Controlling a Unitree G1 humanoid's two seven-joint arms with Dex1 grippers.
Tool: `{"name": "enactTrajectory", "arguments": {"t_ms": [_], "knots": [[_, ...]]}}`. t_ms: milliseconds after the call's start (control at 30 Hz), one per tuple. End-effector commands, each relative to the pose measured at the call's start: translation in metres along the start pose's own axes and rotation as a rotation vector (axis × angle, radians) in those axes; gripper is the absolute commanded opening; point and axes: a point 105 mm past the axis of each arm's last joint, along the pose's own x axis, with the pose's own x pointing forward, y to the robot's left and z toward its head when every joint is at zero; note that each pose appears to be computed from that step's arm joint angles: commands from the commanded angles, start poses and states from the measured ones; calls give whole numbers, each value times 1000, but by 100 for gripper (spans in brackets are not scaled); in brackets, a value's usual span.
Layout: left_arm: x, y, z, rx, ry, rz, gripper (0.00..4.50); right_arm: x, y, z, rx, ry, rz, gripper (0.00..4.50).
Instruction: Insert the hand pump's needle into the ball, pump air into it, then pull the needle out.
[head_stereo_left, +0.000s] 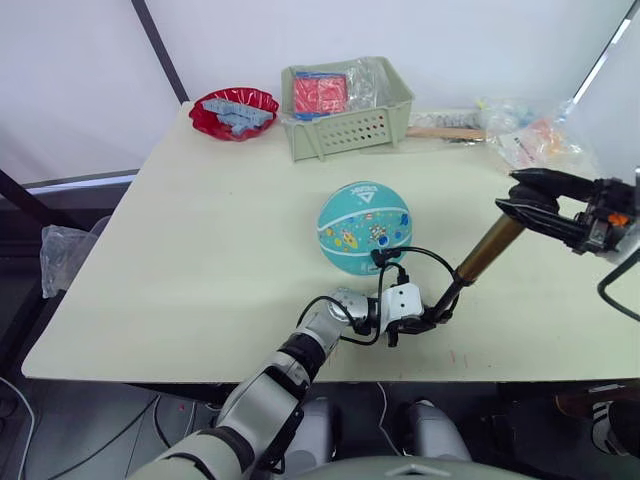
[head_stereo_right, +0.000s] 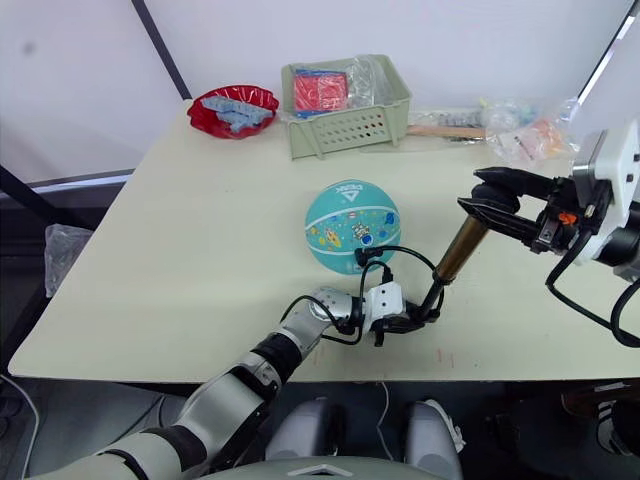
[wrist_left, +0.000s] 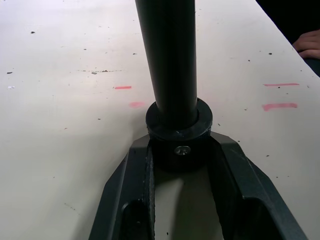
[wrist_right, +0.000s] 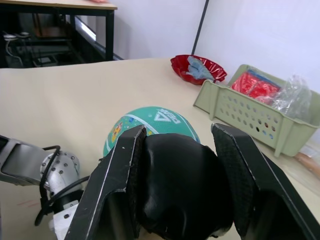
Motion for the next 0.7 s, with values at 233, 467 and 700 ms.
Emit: {"name": "enactTrajectory", "arguments": {"t_ms": [233, 467, 700], "knots": [[-15, -34, -72, -151, 247, -54, 108, 11, 29, -72, 54, 120, 27, 158], [-16, -34, -73, -148, 248, -56, 108, 11, 43, -111, 72, 166, 11, 158], [-17, -34, -72, -145, 244, -58, 108, 9, 47, -127, 50, 185, -8, 158]]}}
